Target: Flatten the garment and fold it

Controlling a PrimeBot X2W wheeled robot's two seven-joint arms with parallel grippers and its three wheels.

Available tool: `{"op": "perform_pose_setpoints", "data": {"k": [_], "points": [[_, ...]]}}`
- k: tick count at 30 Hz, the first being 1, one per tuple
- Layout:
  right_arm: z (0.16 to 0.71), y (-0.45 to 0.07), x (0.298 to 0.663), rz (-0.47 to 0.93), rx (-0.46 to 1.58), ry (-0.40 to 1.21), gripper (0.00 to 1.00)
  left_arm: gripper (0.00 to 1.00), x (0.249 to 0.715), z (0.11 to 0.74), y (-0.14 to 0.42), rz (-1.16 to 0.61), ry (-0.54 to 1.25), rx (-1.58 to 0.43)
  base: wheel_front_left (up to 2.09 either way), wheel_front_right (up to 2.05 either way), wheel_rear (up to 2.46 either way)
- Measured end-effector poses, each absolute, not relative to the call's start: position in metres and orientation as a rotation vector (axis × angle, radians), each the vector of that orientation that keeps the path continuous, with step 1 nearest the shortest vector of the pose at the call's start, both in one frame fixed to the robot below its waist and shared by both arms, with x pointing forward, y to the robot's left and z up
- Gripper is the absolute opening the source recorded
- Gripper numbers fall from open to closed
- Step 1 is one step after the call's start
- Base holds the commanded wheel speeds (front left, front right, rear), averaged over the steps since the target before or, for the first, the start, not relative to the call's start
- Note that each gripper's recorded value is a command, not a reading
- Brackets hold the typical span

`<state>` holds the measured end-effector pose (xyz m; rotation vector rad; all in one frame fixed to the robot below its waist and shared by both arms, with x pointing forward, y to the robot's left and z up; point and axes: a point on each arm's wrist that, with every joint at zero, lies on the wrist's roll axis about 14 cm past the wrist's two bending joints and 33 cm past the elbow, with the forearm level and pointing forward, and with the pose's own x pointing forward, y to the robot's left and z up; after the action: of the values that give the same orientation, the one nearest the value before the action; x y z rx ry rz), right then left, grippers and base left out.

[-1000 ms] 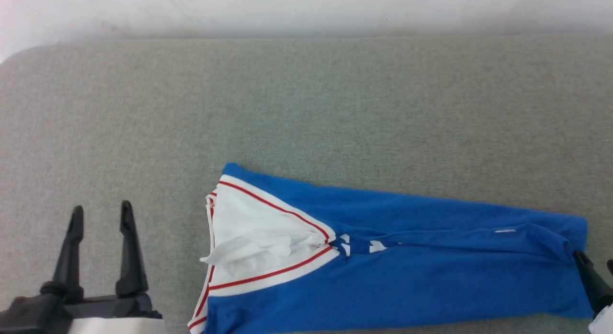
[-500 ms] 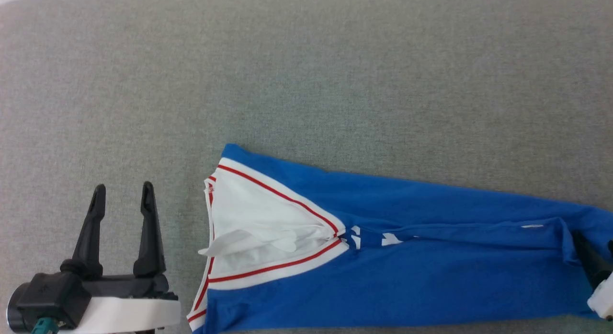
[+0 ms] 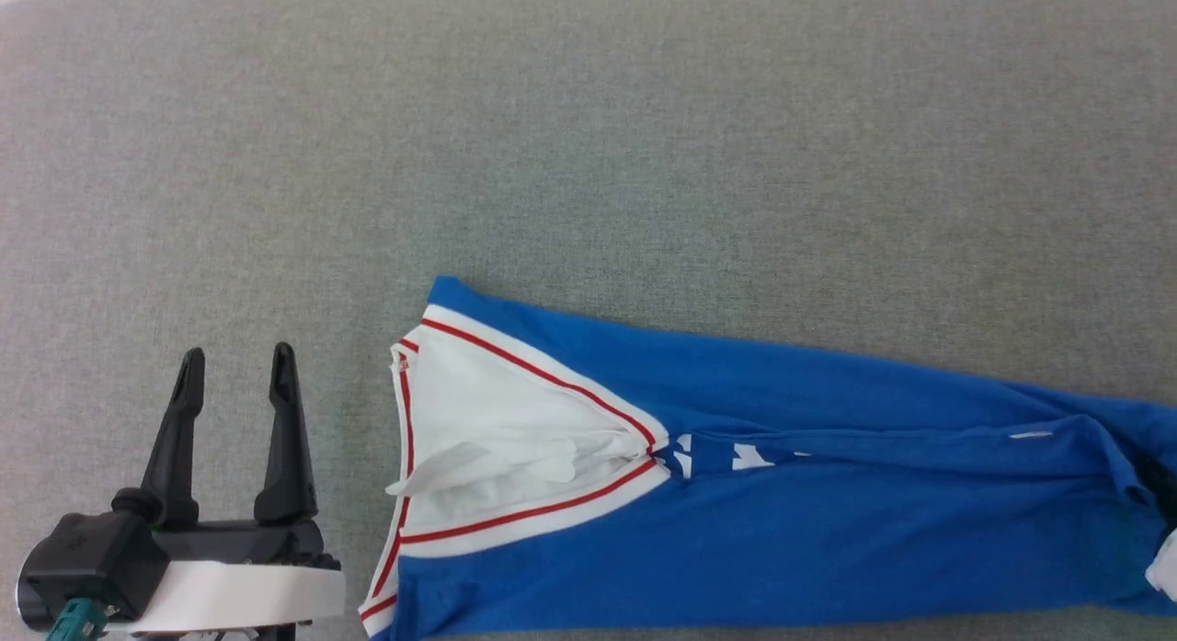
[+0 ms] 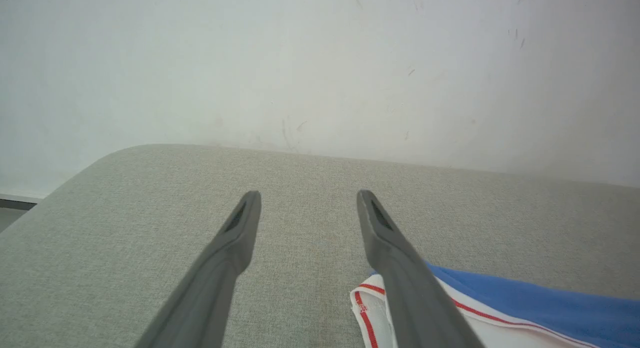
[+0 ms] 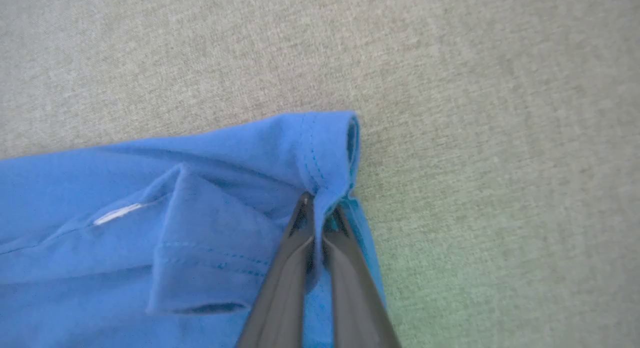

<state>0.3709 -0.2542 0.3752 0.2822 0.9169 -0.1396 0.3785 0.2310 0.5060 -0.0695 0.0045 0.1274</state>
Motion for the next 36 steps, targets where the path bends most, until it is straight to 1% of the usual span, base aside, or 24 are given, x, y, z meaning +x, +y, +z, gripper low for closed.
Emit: {"op": "perform_pose_setpoints", "data": {"k": [3, 10, 12, 14, 17, 21, 28, 36], "points": [[0.384, -0.262, 0.369, -0.161, 0.26, 0.901, 0.0, 1.0, 0.377, 0.51, 0.23, 0.124, -0.007, -0.074, 0.0, 0.0, 0.0], [0.416, -0.313, 0.365, -0.275, 0.142, 0.838, 0.0, 1.0, 0.371, 0.523, 0.23, 0.121, -0.045, -0.077, 0.0, 0.0, 0.0], [0.427, -0.317, 0.367, -0.278, 0.123, 0.812, 0.0, 1.0, 0.368, 0.526, 0.23, 0.124, -0.051, -0.08, 0.0, 0.0, 0.0], [0.433, -0.308, 0.37, -0.248, 0.13, 0.8, 0.0, 1.0, 0.365, 0.528, 0.232, 0.13, -0.054, -0.085, 0.0, 0.0, 0.0], [0.441, -0.278, 0.377, -0.147, 0.163, 0.791, 0.0, 1.0, 0.359, 0.529, 0.233, 0.136, -0.056, -0.093, 0.0, 0.0, 0.0], [0.453, -0.218, 0.38, 0.049, 0.203, 0.802, 0.0, 1.0, 0.353, 0.535, 0.232, 0.141, -0.072, -0.107, 0.0, 0.0, 0.0], [0.478, -0.115, 0.363, 0.406, 0.209, 0.833, 0.0, 1.0, 0.34, 0.542, 0.233, 0.147, -0.092, -0.12, 0.0, 0.0, 0.0], [0.502, -0.016, 0.346, 0.76, 0.119, 0.814, 0.0, 1.0, 0.323, 0.548, 0.242, 0.179, -0.108, -0.123, 0.0, 0.0, 0.0]]}}
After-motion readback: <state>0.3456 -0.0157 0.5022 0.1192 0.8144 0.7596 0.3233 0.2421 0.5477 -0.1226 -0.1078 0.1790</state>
